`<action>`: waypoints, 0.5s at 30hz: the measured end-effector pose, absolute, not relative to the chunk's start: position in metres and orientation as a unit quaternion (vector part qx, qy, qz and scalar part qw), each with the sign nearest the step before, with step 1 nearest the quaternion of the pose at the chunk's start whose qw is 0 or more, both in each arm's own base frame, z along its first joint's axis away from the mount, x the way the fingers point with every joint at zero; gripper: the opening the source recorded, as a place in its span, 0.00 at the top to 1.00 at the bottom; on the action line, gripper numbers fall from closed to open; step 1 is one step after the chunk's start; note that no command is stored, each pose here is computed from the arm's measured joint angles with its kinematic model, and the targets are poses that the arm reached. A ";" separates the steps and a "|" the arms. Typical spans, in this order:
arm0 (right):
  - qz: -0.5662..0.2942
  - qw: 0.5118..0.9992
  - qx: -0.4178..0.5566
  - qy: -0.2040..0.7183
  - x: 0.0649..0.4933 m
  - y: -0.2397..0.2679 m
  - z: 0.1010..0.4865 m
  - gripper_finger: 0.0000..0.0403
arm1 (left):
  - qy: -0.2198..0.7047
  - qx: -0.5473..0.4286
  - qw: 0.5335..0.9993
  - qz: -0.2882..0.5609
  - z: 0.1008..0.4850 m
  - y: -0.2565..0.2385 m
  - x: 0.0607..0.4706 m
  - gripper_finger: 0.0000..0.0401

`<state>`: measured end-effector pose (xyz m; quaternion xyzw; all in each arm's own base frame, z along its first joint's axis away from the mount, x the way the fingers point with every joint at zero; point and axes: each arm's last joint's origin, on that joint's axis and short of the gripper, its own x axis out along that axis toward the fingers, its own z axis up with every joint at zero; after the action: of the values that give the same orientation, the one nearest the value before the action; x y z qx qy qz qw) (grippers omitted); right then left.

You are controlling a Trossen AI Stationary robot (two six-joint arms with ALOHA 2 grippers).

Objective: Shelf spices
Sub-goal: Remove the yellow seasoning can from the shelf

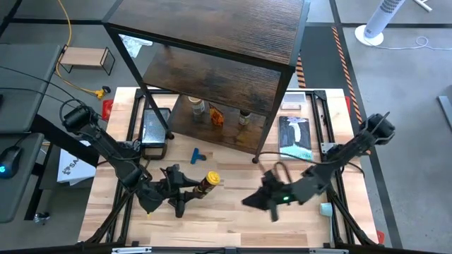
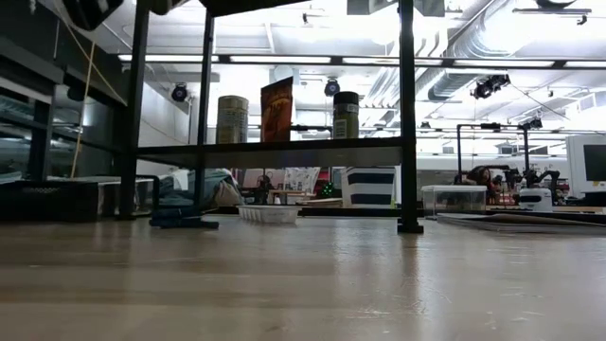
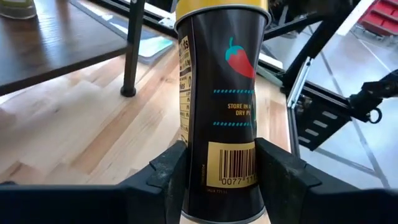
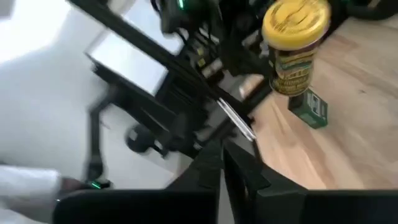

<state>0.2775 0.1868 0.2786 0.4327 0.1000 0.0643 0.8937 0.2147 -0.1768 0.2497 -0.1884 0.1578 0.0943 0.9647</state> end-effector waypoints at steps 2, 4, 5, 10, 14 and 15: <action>0.070 0.906 0.398 0.124 0.296 0.186 0.276 0.89 | 0.152 -0.193 0.965 0.095 0.251 -0.175 0.217 0.62; 0.064 0.918 0.364 0.141 0.312 0.183 0.274 0.82 | 0.142 -0.205 0.964 0.096 0.253 -0.174 0.220 0.62; 0.061 0.923 0.351 0.144 0.320 0.180 0.275 0.78 | 0.137 -0.215 0.962 0.096 0.254 -0.174 0.220 0.62; 0.046 0.949 0.284 0.129 0.345 0.161 0.290 0.61 | 0.109 -0.252 0.958 0.080 0.261 -0.179 0.220 0.62; 0.029 0.955 0.272 0.113 0.354 0.146 0.298 0.52 | 0.069 -0.284 0.953 0.077 0.270 -0.186 0.216 0.62; 0.025 0.955 0.273 0.111 0.355 0.143 0.300 0.50 | 0.057 -0.288 0.953 0.078 0.272 -0.188 0.215 0.62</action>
<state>0.3552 0.1433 0.2995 0.2731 0.1107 0.0253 0.9553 0.2150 -0.1880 0.2721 -0.2884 0.0575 0.0782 0.9526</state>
